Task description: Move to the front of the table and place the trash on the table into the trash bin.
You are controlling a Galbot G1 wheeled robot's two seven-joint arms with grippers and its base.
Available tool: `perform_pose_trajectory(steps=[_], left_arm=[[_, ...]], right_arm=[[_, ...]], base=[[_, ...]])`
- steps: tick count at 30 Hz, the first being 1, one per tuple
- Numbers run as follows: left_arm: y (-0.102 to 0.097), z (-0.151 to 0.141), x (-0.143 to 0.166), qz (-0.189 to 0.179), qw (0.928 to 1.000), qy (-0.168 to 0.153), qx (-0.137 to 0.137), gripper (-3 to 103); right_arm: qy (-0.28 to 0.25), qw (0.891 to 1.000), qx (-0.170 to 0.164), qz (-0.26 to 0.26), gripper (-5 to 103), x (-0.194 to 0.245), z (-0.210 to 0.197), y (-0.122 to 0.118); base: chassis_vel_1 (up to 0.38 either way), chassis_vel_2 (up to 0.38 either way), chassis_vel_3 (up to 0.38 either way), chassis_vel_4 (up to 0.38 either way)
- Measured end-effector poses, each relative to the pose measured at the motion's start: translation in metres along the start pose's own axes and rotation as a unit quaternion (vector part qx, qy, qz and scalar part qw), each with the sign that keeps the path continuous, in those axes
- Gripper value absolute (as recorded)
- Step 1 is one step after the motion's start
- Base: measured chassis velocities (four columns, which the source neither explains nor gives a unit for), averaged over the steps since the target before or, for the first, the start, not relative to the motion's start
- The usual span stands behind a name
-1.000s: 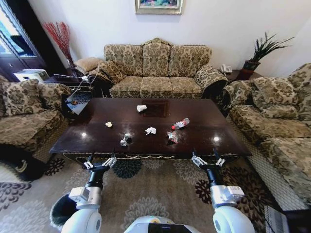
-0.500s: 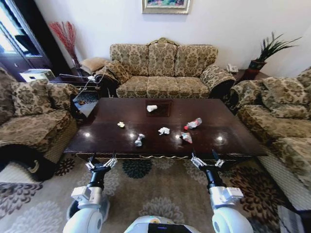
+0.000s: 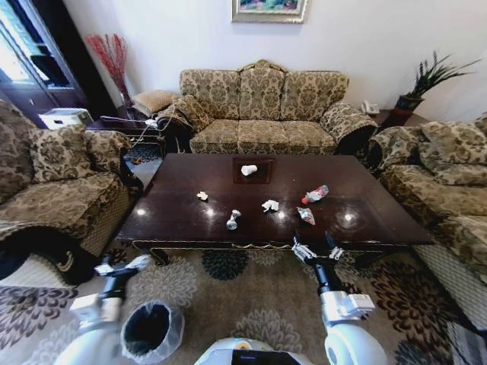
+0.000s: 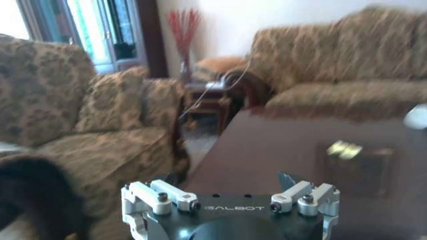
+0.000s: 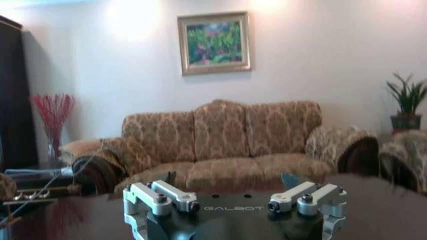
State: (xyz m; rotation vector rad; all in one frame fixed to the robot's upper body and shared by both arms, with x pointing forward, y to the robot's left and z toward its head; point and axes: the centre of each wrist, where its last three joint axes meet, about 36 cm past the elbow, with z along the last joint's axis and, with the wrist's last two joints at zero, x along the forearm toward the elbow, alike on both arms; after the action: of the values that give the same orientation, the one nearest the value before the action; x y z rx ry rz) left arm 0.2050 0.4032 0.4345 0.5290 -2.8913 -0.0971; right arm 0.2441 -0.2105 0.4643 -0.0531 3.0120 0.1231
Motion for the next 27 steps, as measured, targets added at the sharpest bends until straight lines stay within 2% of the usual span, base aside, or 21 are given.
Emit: perform_pose_trajectory(steps=[3, 4, 6, 9, 10, 12, 13, 16, 17, 20, 22, 27], left_arm=[[0.026, 0.020, -0.008, -0.003, 0.9985, 0.055, -0.007, 100], [0.026, 0.020, -0.008, -0.003, 0.9985, 0.055, -0.007, 100], [0.037, 0.040, -0.011, 0.002, 0.9943, 0.106, -0.008, 100], [0.055, 0.082, -0.011, 0.000, 0.9831, 0.182, -0.022, 100], [0.055, 0.082, -0.011, 0.000, 0.9831, 0.182, -0.022, 100], [0.068, 0.108, -0.007, -0.005, 0.9740, 0.225, -0.030, 100], [0.068, 0.108, -0.007, -0.005, 0.9740, 0.225, -0.030, 100], [0.093, 0.144, -0.003, -0.016, 0.9579, 0.282, -0.051, 100], [0.093, 0.144, -0.003, -0.016, 0.9579, 0.282, -0.051, 100], [0.113, 0.170, -0.006, -0.025, 0.9474, 0.311, -0.073, 100], [0.123, 0.186, -0.004, -0.034, 0.9422, 0.324, -0.077, 100], [0.128, 0.203, -0.002, -0.039, 0.9376, 0.338, -0.073, 100]], right_arm=[[-0.027, 1.000, 0.007, -0.009, 100, -0.004, 0.000, -0.004], [-0.027, 1.000, 0.007, -0.009, 100, -0.004, 0.000, -0.004], [-0.036, 0.999, 0.006, -0.018, 100, -0.003, 0.004, -0.006], [-0.041, 0.999, 0.001, -0.030, 100, 0.002, 0.016, -0.006], [-0.041, 0.999, 0.001, -0.030, 100, 0.002, 0.016, -0.006], [-0.041, 0.999, -0.002, -0.035, 100, 0.004, 0.023, -0.005], [-0.041, 0.999, -0.002, -0.035, 100, 0.004, 0.023, -0.005], [-0.046, 0.998, -0.007, -0.041, 100, 0.003, 0.027, -0.003], [-0.046, 0.998, -0.007, -0.041, 100, 0.003, 0.027, -0.003], [-0.051, 0.997, -0.008, -0.049, 100, 0.000, 0.024, 0.000], [-0.054, 0.997, -0.010, -0.061, 100, -0.002, 0.019, 0.004], [-0.053, 0.996, -0.011, -0.078, 100, -0.001, 0.016, 0.013]], base=[[0.000, 0.000, 0.000, 0.000], [0.000, 0.000, 0.000, 0.000], [0.000, 0.000, 0.000, 0.000], [0.000, 0.000, 0.000, 0.000], [0.000, 0.000, 0.000, 0.000], [0.000, 0.000, 0.000, 0.000], [0.000, 0.000, 0.000, 0.000], [0.000, 0.000, 0.000, 0.000], [0.000, 0.000, 0.000, 0.000], [0.000, 0.000, 0.000, 0.000], [0.000, 0.000, 0.000, 0.000], [0.000, 0.000, 0.000, 0.000]])
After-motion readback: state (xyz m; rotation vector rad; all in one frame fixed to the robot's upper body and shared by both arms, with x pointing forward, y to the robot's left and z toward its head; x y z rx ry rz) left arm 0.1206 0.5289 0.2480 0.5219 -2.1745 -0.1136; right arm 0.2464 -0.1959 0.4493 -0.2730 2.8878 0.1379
